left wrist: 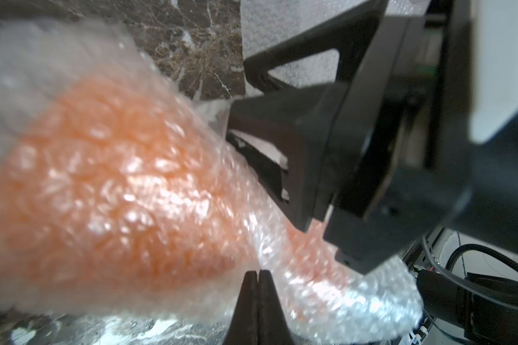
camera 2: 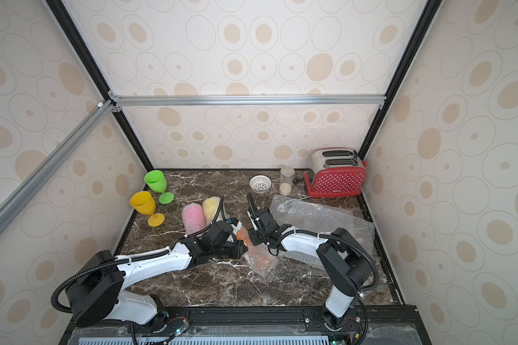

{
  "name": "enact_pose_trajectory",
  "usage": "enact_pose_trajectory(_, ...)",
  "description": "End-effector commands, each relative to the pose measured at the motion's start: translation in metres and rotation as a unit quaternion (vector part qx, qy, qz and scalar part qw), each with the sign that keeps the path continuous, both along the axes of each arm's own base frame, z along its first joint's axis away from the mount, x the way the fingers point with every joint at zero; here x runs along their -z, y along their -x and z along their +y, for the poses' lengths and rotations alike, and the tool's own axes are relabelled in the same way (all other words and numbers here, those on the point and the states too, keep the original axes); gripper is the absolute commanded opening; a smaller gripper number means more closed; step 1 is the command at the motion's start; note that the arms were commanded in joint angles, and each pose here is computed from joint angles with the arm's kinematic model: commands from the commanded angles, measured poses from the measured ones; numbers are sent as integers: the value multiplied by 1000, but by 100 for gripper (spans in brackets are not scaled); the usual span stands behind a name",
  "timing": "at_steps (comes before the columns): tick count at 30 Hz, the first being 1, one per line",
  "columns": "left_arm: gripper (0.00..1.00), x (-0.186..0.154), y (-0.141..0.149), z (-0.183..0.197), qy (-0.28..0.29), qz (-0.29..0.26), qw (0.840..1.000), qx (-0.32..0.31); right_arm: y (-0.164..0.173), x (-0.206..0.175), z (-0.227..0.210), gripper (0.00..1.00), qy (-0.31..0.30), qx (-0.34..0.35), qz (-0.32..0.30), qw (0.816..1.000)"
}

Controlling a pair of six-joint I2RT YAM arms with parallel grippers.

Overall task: Unpack wine glasses from bubble wrap
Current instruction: Unwrap the bubble wrap at the center of the board.

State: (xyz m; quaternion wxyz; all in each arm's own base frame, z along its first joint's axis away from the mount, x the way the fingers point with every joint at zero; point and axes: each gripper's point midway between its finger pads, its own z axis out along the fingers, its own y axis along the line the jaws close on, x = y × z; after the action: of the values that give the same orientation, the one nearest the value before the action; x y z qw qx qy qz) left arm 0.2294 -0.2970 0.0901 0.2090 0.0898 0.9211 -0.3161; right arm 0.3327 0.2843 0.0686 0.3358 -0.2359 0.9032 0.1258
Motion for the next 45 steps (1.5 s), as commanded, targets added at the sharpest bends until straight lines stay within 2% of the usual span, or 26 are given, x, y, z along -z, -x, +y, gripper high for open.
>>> enact_pose_trajectory(1, 0, -4, 4, 4, 1, -3, 1000, -3, -9, -1, -2, 49, 12, 20, -4, 1000)
enact_pose_trajectory(10, 0, -4, 1, 12, 3, -4, 1000, -29, -9, -4, 1, 48, 4, 20, 6, 1000)
enact_pose_trajectory(13, 0, -16, -7, 11, 30, -6, 998, -55, -4, -3, -1, 48, 1, 18, 16, 1000)
enact_pose_trajectory(14, 5, -20, -8, 7, 48, -6, 997, -58, -2, -4, -1, 48, -2, 18, 19, 1000)
enact_pose_trajectory(15, 15, -25, -9, 2, 71, -5, 996, -62, -1, -4, -1, 48, -4, 18, 22, 1000)
enact_pose_trajectory(18, 31, -37, -11, -10, 131, 1, 989, -70, 4, -6, -3, 48, -7, 20, 26, 999)
enact_pose_trajectory(20, 47, -36, -11, -12, 147, 9, 986, -75, 6, -8, -5, 48, -10, 21, 27, 999)
enact_pose_trajectory(23, 52, -21, -12, -5, 109, 22, 990, -89, 10, -10, -6, 48, -16, 19, 32, 999)
enact_pose_trajectory(26, 62, -12, -15, 5, 70, 21, 992, -104, 16, -12, -6, 48, -25, 18, 38, 999)
enact_pose_trajectory(28, 63, -7, -16, 9, 52, 20, 992, -111, 20, -13, -8, 47, -32, 19, 43, 998)
enact_pose_trajectory(33, 64, 2, -17, 11, 41, 24, 992, -115, 32, -7, -9, 46, -47, 16, 61, 997)
enact_pose_trajectory(35, 62, 6, -18, 10, 42, 26, 992, -115, 35, -4, -9, 46, -52, 19, 68, 996)
enact_pose_trajectory(45, 22, 15, -16, 10, 32, 30, 993, -109, 44, -3, -2, 45, -76, 21, 82, 993)
